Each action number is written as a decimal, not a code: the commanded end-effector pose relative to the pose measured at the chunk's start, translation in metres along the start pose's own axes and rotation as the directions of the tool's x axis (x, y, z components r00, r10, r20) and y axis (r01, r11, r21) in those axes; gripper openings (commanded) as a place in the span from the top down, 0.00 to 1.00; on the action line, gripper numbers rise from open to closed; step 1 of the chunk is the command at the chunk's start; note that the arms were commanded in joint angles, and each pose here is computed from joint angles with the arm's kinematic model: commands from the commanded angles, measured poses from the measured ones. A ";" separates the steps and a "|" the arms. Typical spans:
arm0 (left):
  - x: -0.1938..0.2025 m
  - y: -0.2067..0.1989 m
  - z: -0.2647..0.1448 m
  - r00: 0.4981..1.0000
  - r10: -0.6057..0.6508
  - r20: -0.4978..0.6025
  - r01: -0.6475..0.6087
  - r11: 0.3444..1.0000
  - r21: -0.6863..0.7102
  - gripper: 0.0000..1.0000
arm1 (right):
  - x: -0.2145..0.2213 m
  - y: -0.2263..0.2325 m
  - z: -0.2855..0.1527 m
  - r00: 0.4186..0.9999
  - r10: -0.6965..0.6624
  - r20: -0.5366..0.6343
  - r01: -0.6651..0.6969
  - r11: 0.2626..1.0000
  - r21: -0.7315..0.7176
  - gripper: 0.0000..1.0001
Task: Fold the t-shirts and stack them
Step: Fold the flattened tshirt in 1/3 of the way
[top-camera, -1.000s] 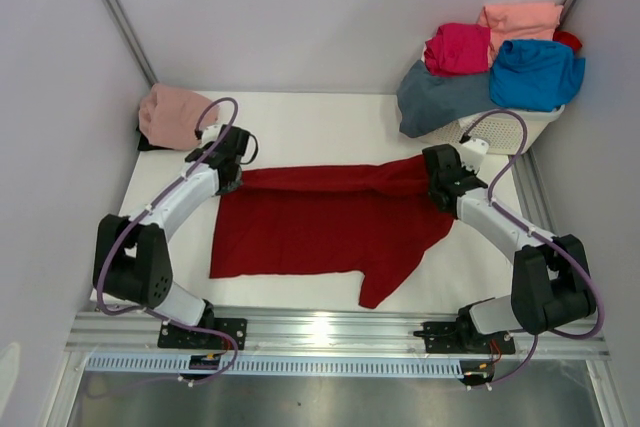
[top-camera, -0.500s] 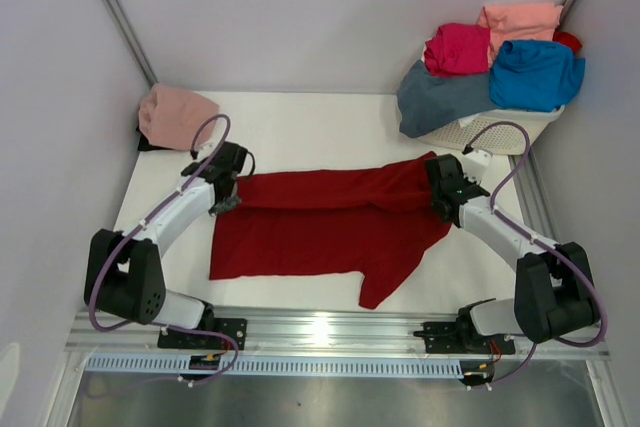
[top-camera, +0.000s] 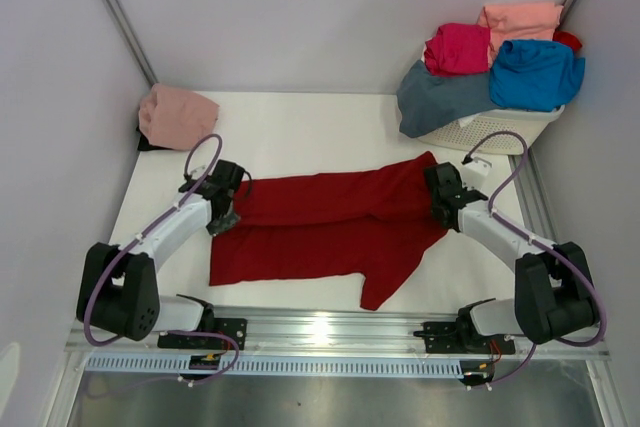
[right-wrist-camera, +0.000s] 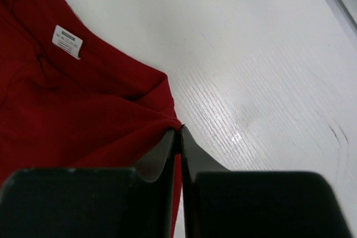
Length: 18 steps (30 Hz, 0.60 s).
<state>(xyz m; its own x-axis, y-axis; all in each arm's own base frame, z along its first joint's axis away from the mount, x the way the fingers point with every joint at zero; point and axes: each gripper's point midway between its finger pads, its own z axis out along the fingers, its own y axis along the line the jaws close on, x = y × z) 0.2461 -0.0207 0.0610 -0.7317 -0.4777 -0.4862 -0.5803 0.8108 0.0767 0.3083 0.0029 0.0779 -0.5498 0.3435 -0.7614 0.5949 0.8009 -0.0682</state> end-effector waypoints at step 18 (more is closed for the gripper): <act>-0.044 -0.025 -0.028 0.980 -0.174 0.095 0.154 0.971 0.184 0.08 | -0.059 0.029 -0.017 0.984 0.135 0.121 -0.121 0.986 -0.116 0.28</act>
<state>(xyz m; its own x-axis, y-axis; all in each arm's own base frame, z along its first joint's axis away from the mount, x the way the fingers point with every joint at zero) 0.2522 -0.0299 0.0840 -0.6460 -0.5544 -0.5247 -0.6081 0.7893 -0.0852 0.3168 0.0073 0.1099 -0.4682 0.3700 -0.8024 0.5861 0.8096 0.0314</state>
